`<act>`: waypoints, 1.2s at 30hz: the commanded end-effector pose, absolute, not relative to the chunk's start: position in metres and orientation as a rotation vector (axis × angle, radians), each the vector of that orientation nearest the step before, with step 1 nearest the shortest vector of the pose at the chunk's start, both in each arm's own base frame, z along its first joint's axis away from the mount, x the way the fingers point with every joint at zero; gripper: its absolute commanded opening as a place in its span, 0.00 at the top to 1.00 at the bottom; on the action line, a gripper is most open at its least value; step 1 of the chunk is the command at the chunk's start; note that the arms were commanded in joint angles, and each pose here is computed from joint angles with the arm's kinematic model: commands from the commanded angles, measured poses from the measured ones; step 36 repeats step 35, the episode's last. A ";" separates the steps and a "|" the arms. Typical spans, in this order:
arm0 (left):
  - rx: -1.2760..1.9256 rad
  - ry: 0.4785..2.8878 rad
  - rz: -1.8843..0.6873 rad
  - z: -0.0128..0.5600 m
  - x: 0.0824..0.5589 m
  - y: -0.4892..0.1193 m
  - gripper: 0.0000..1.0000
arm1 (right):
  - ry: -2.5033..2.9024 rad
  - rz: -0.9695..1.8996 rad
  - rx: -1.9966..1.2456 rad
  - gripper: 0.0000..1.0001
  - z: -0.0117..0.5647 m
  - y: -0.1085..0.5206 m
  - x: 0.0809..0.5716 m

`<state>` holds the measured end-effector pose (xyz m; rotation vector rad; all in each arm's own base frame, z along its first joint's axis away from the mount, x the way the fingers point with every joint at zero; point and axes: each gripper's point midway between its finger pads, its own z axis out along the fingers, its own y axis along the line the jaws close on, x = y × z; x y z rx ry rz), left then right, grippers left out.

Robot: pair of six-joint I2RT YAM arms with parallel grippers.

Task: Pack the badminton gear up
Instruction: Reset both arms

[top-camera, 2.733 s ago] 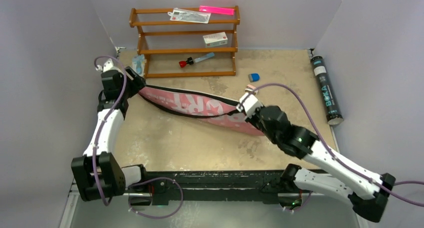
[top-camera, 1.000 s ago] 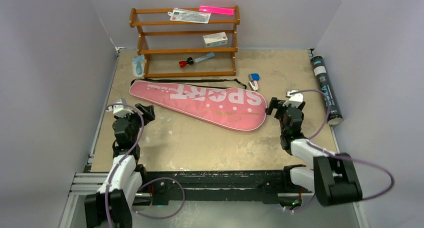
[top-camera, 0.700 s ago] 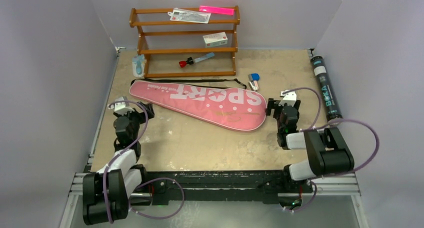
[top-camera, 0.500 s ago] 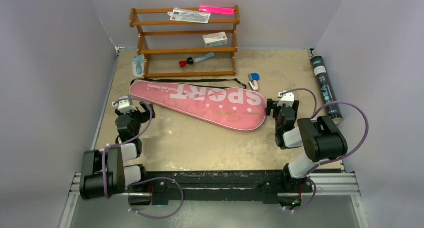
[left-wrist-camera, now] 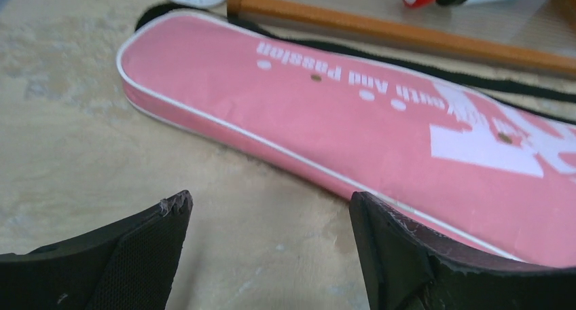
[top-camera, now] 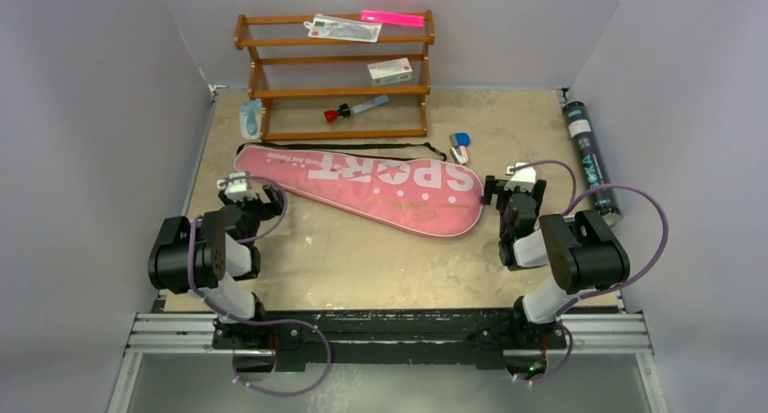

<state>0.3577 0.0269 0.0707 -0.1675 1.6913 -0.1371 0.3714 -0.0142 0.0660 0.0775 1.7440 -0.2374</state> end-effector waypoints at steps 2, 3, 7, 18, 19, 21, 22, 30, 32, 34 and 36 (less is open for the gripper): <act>-0.082 1.602 -0.117 0.096 0.368 0.023 0.13 | 1.654 -0.248 0.104 0.01 0.091 -0.019 0.381; -0.082 1.612 -0.109 0.094 0.370 0.022 0.12 | 1.654 -0.247 0.104 0.01 0.091 -0.018 0.381; -0.098 1.630 -0.092 0.091 0.374 0.024 0.11 | 1.653 -0.248 0.104 0.01 0.091 -0.019 0.381; -0.021 1.690 -0.002 0.084 0.389 0.004 0.09 | 1.653 -0.247 0.104 0.01 0.091 -0.018 0.381; -0.022 1.690 -0.004 0.085 0.390 0.004 0.09 | 1.653 -0.248 0.104 0.01 0.091 -0.019 0.381; -0.031 1.696 -0.006 0.084 0.392 0.005 0.08 | 1.653 -0.247 0.104 0.01 0.091 -0.018 0.381; -0.034 1.697 -0.005 0.084 0.391 0.006 0.08 | 1.654 -0.247 0.104 0.01 0.091 -0.018 0.381; -0.034 1.700 -0.005 0.084 0.392 0.006 0.07 | 1.654 -0.247 0.105 0.01 0.091 -0.019 0.381; -0.034 1.702 -0.004 0.083 0.393 0.006 0.07 | 1.653 -0.245 0.106 0.01 0.091 -0.018 0.381; -0.034 1.702 -0.004 0.083 0.392 0.006 0.07 | 1.654 -0.248 0.106 0.01 0.091 -0.019 0.381; -0.034 1.699 -0.004 0.084 0.391 0.006 0.07 | 1.653 -0.247 0.105 0.01 0.091 -0.018 0.381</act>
